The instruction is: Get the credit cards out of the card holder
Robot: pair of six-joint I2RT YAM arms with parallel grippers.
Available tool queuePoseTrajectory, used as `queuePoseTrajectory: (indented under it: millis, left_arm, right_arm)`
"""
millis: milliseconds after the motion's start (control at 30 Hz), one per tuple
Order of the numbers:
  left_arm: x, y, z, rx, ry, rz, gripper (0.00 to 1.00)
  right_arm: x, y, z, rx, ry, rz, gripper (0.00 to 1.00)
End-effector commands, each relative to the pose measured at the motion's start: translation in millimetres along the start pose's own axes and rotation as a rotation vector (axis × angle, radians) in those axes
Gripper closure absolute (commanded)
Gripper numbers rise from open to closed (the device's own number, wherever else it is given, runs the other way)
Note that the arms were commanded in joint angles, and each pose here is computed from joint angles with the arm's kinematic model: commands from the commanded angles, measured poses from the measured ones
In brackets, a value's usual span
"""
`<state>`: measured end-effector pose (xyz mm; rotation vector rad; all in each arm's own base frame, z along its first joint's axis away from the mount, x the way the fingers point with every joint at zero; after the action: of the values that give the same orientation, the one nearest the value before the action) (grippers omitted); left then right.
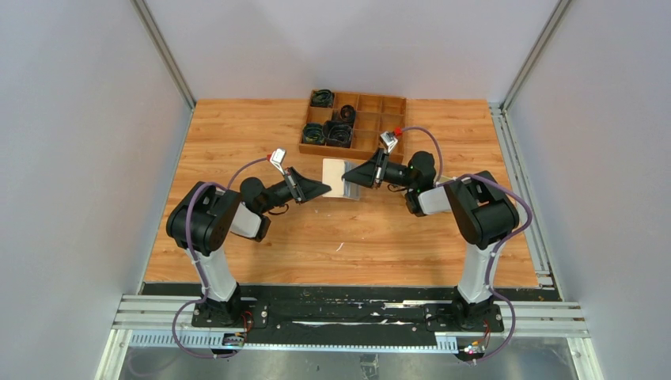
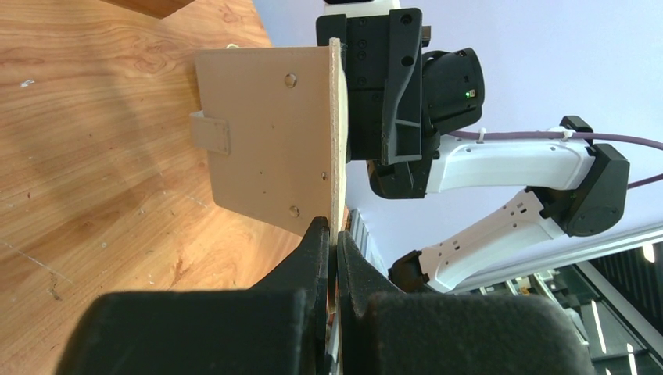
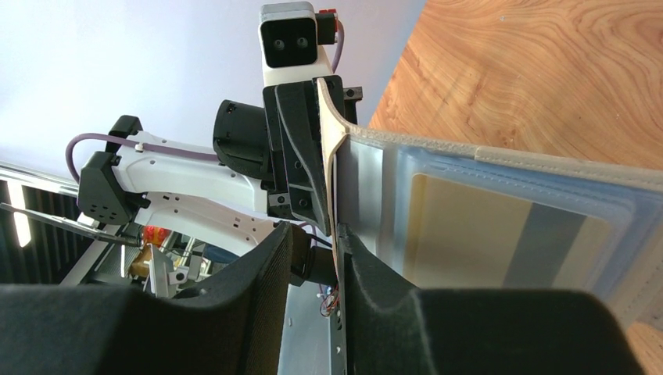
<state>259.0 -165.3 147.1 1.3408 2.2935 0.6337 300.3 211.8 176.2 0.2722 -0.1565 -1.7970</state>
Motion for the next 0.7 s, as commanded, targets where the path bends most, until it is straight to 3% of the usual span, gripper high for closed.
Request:
queuePoseTrajectory:
  millis: [0, 233, 400, 667]
  left_arm:
    - [-0.6, 3.5, -0.8, -0.053, -0.035, -0.006, 1.0]
    - [-0.6, 4.3, -2.4, -0.054, -0.039, -0.008, 1.0]
    - [-0.1, 3.8, -2.6, -0.054, -0.039, -0.007, 1.0]
    - [2.7, -0.4, -1.1, -0.051, -0.033, 0.006, 1.0]
  right_arm:
    - [-11.8, -7.3, 2.1, 0.039, 0.039, 0.056, 0.67]
    - [-13.4, -8.9, -3.2, 0.026, 0.032, 0.059, 0.65]
    - [-13.7, -8.4, -1.1, 0.028, 0.035, 0.058, 0.76]
    - [-12.6, -6.0, 0.4, 0.035, 0.038, 0.049, 0.78]
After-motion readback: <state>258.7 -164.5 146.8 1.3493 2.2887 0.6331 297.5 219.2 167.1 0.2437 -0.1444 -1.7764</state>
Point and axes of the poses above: each gripper's point midway between its finger pads, its own x axis back along the fingers, its own z axis along the line the jaws close on, y = z × x, the point moved 10 cm from there along x, back along the fingers, and after that the axes turned 9 degrees about -x, right-handed, at the moved point
